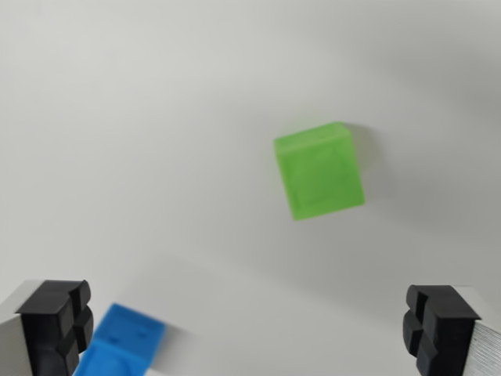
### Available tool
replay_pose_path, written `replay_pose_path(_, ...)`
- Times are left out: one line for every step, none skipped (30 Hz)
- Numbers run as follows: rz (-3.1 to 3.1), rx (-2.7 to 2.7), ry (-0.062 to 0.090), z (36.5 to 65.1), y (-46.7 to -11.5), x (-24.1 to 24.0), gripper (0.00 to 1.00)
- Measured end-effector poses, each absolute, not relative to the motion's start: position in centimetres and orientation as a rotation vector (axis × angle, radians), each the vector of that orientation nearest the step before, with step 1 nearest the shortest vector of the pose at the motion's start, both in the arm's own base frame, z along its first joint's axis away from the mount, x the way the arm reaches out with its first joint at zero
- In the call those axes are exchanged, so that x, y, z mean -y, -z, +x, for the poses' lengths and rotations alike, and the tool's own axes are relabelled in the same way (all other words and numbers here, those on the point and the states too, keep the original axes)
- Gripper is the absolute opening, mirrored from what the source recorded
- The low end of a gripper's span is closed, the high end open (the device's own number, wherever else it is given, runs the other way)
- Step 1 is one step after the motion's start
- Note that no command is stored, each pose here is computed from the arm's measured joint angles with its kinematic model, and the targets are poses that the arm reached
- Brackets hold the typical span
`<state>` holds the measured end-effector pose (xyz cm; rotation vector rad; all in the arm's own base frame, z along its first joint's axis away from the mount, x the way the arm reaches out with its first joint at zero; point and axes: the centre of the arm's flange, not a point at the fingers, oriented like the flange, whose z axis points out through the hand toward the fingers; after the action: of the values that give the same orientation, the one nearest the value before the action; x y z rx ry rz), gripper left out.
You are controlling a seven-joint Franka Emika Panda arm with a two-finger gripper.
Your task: Stack cube
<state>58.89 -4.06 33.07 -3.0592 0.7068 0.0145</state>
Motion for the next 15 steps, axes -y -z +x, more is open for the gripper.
replay_pose_path(-3.064, -0.686, -0.015, 58.9, -32.7, 4.3, 1.00)
replay_pose_path(-3.066, -0.676, -0.015, 58.9, -32.5, 4.4, 1.00)
replay_pose_path(-3.070, -0.657, -0.014, 58.9, -32.1, 4.6, 1.00)
replay_pose_path(-3.074, -0.637, -0.014, 58.9, -31.7, 4.9, 1.00)
replay_pose_path(-3.078, -0.618, -0.014, 59.0, -31.3, 5.1, 1.00)
replay_pose_path(-3.082, -0.598, -0.014, 59.0, -30.9, 5.3, 1.00)
replay_pose_path(-3.086, -0.578, -0.014, 59.0, -30.5, 5.5, 1.00)
replay_pose_path(-3.090, -0.558, -0.013, 59.1, -30.2, 5.7, 1.00)
replay_pose_path(-3.093, -0.537, -0.013, 59.1, -29.7, 6.0, 1.00)
replay_pose_path(-3.097, -0.517, -0.012, 59.1, -29.4, 6.2, 1.00)
replay_pose_path(-3.100, -0.497, -0.012, 59.1, -29.0, 6.4, 1.00)
replay_pose_path(-3.103, -0.477, -0.012, 59.2, -28.6, 6.7, 1.00)
replay_pose_path(-3.106, -0.457, -0.011, 59.2, -28.2, 6.9, 1.00)
replay_pose_path(-3.108, -0.447, -0.011, 59.2, -28.0, 7.0, 1.00)
replay_pose_path(-3.110, -0.428, -0.011, 59.2, -27.6, 7.2, 1.00)
